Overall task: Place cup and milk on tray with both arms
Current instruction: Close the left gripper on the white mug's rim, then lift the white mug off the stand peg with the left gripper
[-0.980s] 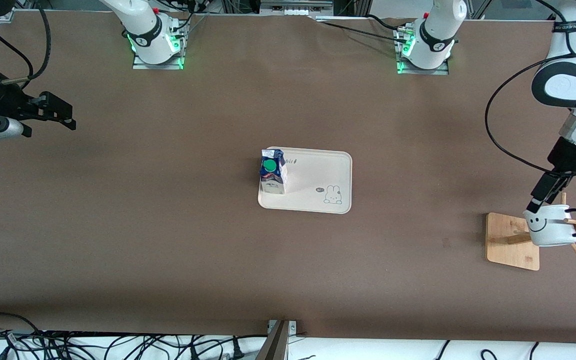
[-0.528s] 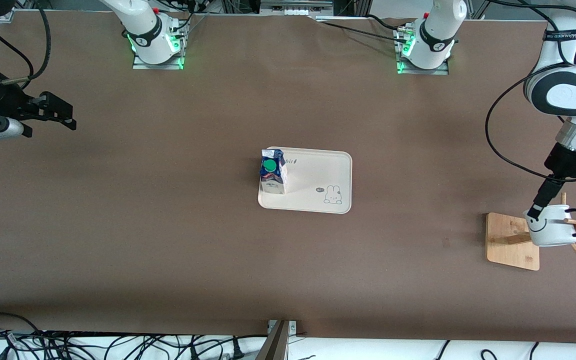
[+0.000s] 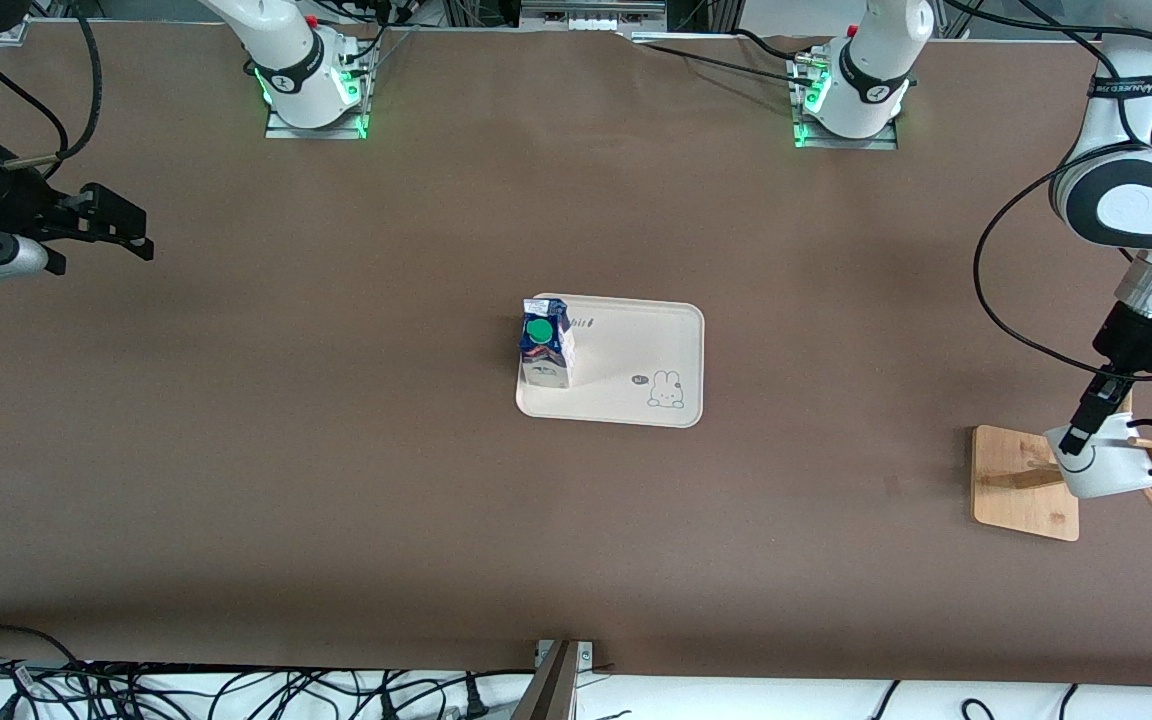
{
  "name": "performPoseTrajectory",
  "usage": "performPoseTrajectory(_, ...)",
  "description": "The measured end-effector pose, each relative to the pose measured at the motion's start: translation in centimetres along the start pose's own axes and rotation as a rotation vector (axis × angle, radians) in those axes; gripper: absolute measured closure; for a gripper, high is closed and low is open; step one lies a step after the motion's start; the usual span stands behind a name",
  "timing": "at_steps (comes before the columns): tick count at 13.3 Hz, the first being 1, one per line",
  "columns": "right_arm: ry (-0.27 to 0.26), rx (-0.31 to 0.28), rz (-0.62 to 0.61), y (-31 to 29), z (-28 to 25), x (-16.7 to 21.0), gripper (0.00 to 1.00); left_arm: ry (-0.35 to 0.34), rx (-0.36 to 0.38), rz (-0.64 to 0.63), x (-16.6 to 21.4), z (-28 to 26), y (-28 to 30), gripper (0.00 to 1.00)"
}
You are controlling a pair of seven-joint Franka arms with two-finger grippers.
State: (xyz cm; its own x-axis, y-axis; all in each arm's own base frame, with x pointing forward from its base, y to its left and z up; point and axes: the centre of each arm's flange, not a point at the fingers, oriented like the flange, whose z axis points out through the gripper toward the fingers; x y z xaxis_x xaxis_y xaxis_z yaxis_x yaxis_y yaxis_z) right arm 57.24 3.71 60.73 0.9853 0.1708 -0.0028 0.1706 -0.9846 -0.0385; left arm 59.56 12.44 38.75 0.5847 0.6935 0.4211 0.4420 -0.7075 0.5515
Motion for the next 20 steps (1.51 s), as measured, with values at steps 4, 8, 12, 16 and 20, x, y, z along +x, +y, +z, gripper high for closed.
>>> performPoseTrajectory(4,0.000,0.000,0.000,0.0,0.0,0.0,0.00,-0.003,-0.011,0.011,-0.2,0.1,0.9,0.77)
performPoseTrajectory(8,0.000,0.000,0.000,0.0,0.0,0.0,0.00,0.000,-0.016,0.018,-0.3,0.1,1.3,0.92)
performPoseTrajectory(12,-0.001,0.000,0.001,0.0,0.0,0.0,0.00,0.001,-0.017,0.021,-0.3,0.1,1.5,0.92)
performPoseTrajectory(16,-0.001,0.000,0.002,0.0,0.0,0.0,0.00,-0.004,-0.031,0.037,-0.8,0.0,2.5,0.92)
performPoseTrajectory(20,-0.001,0.000,0.002,0.1,0.1,0.0,0.00,-0.012,-0.054,0.062,-1.8,-0.6,4.3,0.92)
